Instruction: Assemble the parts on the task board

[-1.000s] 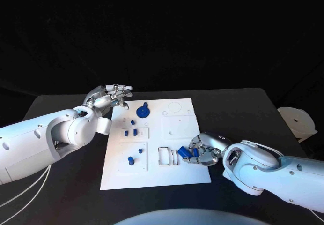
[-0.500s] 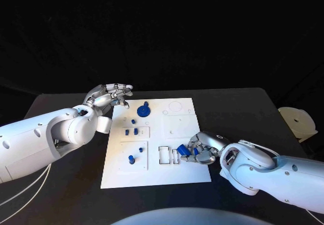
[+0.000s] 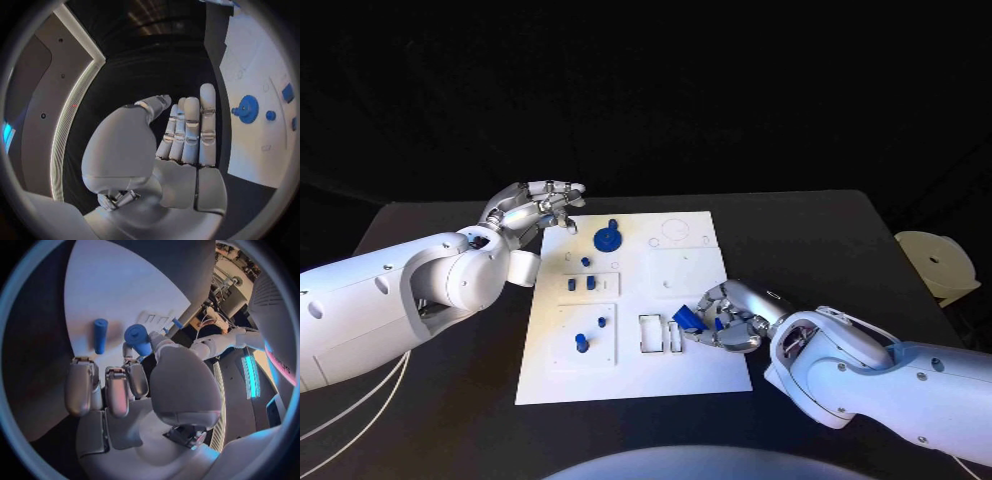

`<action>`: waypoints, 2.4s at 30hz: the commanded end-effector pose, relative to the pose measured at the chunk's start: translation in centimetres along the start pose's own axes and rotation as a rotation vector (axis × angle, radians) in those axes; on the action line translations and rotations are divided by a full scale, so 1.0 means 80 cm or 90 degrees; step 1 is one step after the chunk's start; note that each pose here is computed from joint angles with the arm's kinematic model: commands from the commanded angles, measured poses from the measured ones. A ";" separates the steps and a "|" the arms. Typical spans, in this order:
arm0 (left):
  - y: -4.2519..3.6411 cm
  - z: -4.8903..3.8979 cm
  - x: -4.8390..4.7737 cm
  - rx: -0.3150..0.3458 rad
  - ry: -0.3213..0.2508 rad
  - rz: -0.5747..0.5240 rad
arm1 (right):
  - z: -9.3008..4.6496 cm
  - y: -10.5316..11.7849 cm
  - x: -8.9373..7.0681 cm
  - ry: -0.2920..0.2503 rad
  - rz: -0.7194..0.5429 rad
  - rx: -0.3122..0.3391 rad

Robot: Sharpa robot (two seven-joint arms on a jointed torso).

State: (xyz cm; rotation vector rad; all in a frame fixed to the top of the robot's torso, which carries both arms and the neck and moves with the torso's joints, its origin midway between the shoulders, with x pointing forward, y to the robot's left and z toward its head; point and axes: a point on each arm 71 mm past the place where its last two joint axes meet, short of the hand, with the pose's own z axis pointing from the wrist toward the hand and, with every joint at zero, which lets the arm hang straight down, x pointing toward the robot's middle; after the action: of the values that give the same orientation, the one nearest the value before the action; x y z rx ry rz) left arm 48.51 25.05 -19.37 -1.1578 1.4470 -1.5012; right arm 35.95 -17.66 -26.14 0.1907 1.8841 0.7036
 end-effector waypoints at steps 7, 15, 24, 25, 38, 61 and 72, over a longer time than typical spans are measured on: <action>-0.0010 0.001 0.004 0.005 0.012 -0.003 | 0.005 0.022 0.005 0.004 0.089 -0.021; -0.0010 0.001 0.005 0.005 0.014 -0.004 | 0.016 0.034 0.022 0.069 0.087 -0.024; -0.0010 0.001 0.006 0.004 0.015 -0.004 | 0.025 0.037 0.030 0.091 0.078 -0.014; -0.0010 0.001 0.006 0.004 0.015 -0.004 | 0.025 0.036 0.030 0.092 0.077 -0.013; -0.0009 0.001 0.006 0.004 0.015 -0.004 | 0.032 0.032 0.031 0.085 0.054 -0.003; -0.0012 0.000 0.005 0.003 0.013 -0.003 | 0.032 0.037 0.033 0.088 0.047 -0.014; -0.0012 0.000 0.004 0.003 0.013 -0.003 | 0.029 0.041 0.033 0.086 0.051 -0.023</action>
State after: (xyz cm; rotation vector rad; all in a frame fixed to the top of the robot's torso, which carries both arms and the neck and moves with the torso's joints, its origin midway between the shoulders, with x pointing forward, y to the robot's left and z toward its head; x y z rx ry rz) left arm 48.45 24.95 -19.35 -1.1578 1.4508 -1.5039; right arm 36.38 -13.05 -27.06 0.2214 1.9996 0.8188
